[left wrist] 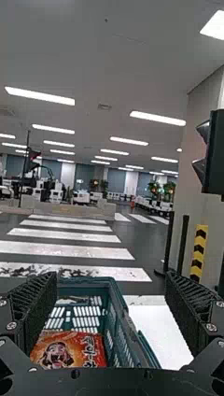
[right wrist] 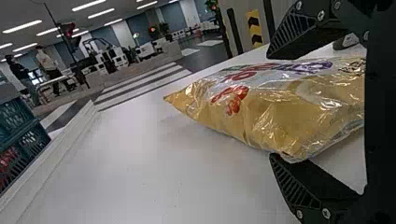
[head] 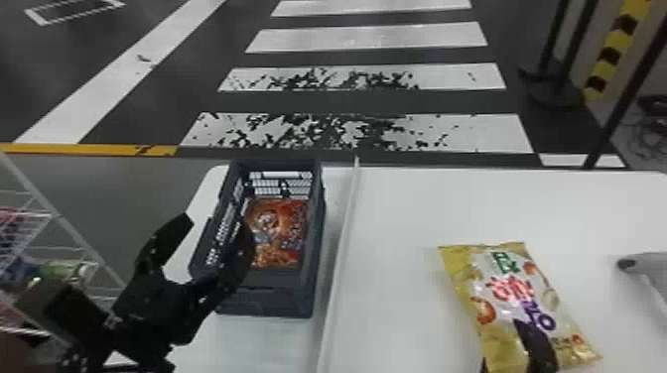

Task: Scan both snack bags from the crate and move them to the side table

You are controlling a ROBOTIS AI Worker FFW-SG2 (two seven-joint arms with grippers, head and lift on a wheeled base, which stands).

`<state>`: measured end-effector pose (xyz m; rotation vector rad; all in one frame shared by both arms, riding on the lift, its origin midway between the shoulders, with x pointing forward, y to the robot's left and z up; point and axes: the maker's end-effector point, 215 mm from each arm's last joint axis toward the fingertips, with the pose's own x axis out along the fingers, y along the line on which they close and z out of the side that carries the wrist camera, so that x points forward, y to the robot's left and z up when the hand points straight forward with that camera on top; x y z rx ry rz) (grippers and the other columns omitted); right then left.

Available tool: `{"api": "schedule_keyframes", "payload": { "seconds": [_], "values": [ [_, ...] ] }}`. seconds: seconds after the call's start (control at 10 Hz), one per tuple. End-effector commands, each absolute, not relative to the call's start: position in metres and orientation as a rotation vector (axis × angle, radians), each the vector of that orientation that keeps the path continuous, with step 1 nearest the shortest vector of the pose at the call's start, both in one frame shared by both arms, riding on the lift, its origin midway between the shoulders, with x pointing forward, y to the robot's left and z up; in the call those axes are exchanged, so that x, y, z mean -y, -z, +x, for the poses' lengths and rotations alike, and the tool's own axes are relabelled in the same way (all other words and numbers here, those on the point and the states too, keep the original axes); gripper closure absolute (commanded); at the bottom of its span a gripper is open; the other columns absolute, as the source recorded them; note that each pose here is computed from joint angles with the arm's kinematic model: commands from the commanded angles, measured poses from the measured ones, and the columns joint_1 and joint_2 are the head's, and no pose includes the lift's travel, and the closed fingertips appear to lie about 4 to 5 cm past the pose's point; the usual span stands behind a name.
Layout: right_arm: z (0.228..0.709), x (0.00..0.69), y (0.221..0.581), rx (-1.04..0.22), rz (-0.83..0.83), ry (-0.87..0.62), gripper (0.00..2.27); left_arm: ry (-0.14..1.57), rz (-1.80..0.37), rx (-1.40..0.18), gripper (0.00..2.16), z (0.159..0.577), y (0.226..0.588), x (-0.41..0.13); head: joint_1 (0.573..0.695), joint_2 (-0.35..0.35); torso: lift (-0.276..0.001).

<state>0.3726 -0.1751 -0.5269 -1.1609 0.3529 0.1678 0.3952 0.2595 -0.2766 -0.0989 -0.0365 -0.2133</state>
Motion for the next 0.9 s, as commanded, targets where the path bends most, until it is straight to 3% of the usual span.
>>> {"api": "schedule_keyframes", "payload": {
  "seconds": [0.0, 0.1, 0.2, 0.5, 0.8],
  "values": [
    [0.370, 0.180, 0.532, -0.374, -1.161, -0.174, 0.61, 0.215, -0.099, 0.041, 0.14, 0.397, 0.275, -0.259, 0.695, 0.130, -0.095],
    [0.368, 0.181, 0.534, -0.386, -1.159, -0.182, 1.82, 0.217, -0.100, 0.045, 0.14, 0.398, 0.274, -0.258, 0.695, 0.122, -0.095],
    [0.365, 0.172, 0.532, -0.349, -1.155, -0.212, 2.24, 0.215, -0.100, 0.043, 0.14, 0.399, 0.275, -0.259, 0.695, 0.118, -0.095],
    [0.359, 0.150, 0.518, -0.271, -1.098, -0.251, 2.24, 0.219, -0.111, 0.038, 0.14, 0.400, 0.280, -0.260, 0.695, 0.148, -0.095],
    [0.380, 0.176, 0.442, -0.266, -0.836, -0.154, 2.24, 0.221, -0.114, 0.031, 0.14, 0.401, 0.285, -0.261, 0.695, 0.159, -0.095]
  ]
}}
